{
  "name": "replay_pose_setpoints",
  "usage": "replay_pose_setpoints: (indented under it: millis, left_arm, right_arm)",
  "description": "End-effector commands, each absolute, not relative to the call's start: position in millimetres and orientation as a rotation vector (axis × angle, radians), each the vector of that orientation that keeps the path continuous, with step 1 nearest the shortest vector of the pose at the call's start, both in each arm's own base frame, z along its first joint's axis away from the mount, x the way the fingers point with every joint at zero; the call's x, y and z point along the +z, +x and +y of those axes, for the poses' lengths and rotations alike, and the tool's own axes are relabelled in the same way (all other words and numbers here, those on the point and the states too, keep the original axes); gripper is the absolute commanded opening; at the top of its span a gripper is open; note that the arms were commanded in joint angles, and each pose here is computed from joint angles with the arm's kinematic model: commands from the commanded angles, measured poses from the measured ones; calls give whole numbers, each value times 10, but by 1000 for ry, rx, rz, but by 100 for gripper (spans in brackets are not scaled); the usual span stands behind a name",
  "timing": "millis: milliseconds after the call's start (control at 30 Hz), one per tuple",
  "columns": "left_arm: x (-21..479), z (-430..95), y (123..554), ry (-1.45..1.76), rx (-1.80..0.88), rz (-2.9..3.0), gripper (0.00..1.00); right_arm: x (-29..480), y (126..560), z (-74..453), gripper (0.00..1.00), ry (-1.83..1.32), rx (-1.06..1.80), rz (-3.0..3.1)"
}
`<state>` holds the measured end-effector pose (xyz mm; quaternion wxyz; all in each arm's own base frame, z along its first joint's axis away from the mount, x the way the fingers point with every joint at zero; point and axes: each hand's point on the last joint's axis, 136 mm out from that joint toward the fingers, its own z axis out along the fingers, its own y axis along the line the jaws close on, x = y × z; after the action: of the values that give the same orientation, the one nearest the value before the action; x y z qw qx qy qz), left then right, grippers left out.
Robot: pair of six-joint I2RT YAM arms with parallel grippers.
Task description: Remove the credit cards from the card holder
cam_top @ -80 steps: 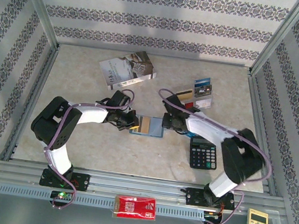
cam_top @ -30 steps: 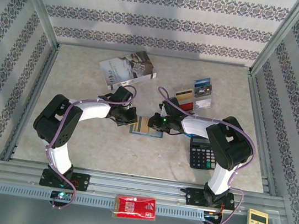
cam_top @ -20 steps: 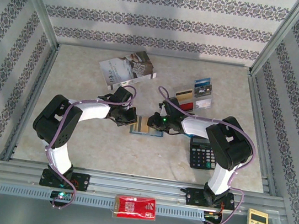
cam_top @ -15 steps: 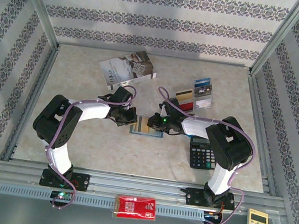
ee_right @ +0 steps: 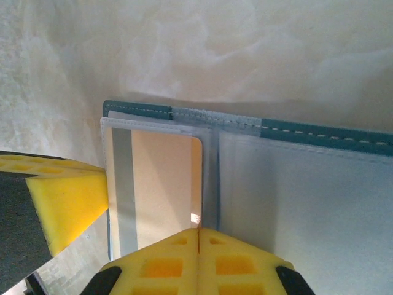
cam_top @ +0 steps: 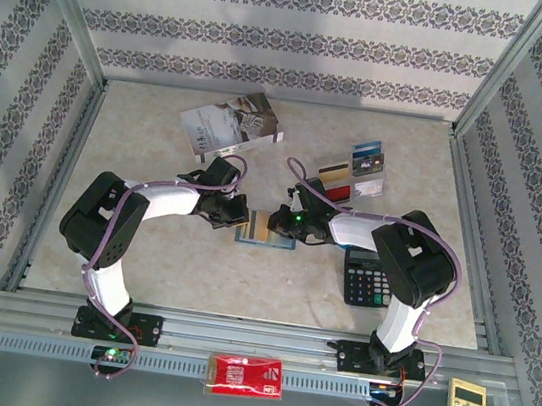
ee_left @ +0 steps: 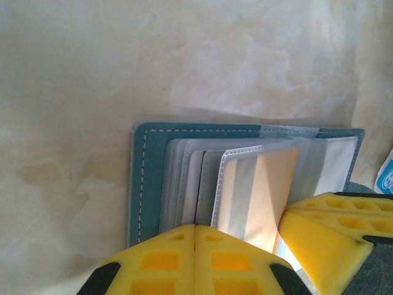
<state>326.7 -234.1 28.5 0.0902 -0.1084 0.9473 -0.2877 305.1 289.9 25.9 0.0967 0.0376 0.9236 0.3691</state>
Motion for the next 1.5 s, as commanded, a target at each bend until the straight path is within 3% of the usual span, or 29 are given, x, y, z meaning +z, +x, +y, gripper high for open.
replay_pose_setpoints:
  millis: [0,300,633,1000,1467]
  left_arm:
    - [62,-2158,3018,-340,-721,2932,3]
    - [215,-2148,3103,-264,-676,2917,4]
    - [744,-2473,3271,-140,-920,2788,12]
    - [410,-2571,3221,-161,-905,2877,9]
    - [20,-2293,3004,-261,-713,2991,5]
  right_arm:
    - [329,3050,2831,5,115,1073,2708]
    - [341,3052,2648,3,141,991,2689]
    - [316,3076,2654,3,148,993,2695]
    - [332,3090,2676,2,143,1007,2692]
    - [184,2998,2748,23,146,1074,2755]
